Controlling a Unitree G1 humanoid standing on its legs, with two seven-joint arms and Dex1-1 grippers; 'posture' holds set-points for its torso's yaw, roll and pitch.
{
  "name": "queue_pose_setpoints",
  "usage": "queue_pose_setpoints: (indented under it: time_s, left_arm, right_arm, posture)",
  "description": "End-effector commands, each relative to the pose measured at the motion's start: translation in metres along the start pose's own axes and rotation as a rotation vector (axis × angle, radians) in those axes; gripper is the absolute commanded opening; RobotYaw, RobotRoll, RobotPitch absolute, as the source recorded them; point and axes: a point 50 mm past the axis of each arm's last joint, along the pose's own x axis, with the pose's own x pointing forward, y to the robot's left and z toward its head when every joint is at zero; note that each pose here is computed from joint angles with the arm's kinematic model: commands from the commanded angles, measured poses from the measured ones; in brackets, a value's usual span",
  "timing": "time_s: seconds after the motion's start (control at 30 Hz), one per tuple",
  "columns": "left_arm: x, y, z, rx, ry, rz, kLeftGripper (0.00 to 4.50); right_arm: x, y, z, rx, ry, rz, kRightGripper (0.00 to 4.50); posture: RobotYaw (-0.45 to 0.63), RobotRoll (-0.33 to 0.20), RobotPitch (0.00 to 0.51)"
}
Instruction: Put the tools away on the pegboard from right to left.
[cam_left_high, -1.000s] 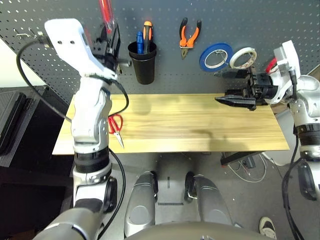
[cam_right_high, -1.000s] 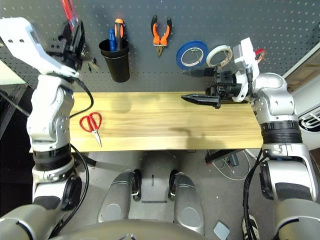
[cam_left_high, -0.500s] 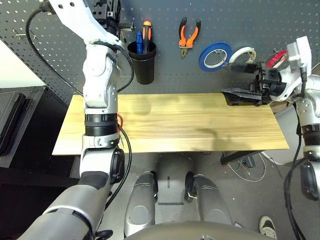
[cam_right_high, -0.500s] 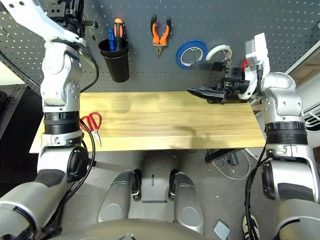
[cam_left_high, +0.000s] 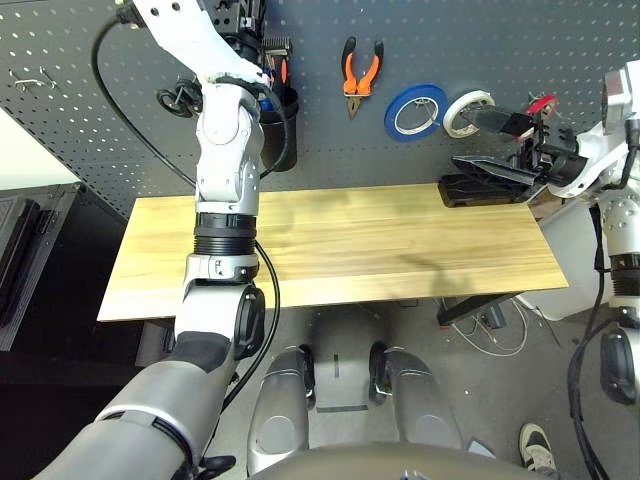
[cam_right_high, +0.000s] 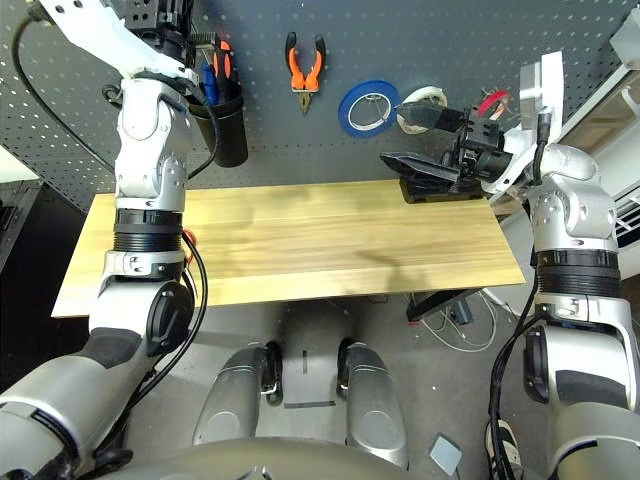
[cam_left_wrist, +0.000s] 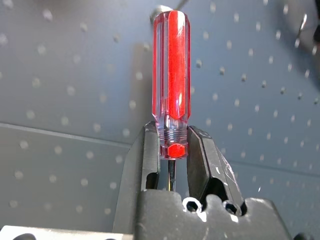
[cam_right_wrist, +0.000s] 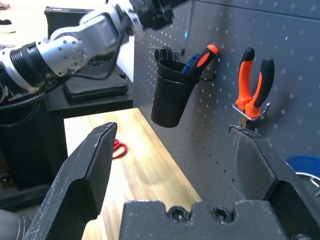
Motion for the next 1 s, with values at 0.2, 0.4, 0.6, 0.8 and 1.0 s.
queue_pose_setpoints:
  time_s: [0.2, 0.4, 0.6, 0.8, 1.0]
  left_arm:
    - [-0.011, 0.008, -0.023, 0.109, 0.027, 0.022, 0.80]
    - [-0.016, 0.013, -0.034, 0.131, 0.068, 0.029, 1.73]
    - [-0.022, 0.015, -0.018, 0.112, 0.053, -0.028, 3.87]
    - [-0.044, 0.024, 0.016, 0.151, 0.054, -0.125, 4.48]
    - [-0.076, 0.029, 0.046, 0.182, 0.120, -0.201, 4.48]
  right_arm:
    - [-0.002, 0.002, 0.003, 0.006, -0.012, -0.001, 4.50]
    - [0.001, 0.001, 0.004, 0.019, -0.016, 0.005, 4.50]
    - [0.003, 0.002, 0.000, 0.039, -0.012, 0.020, 4.50]
    - [0.008, 0.003, -0.007, 0.061, -0.009, 0.048, 4.50]
    - [0.021, 0.003, -0.018, 0.082, 0.007, 0.101, 4.50]
  posture:
    - [-0.08, 0.000, 0.096]
    - [-0.09, 0.000, 0.096]
    - [-0.07, 0.000, 0.100]
    - [-0.03, 0.000, 0.113]
    - [0.04, 0.000, 0.120]
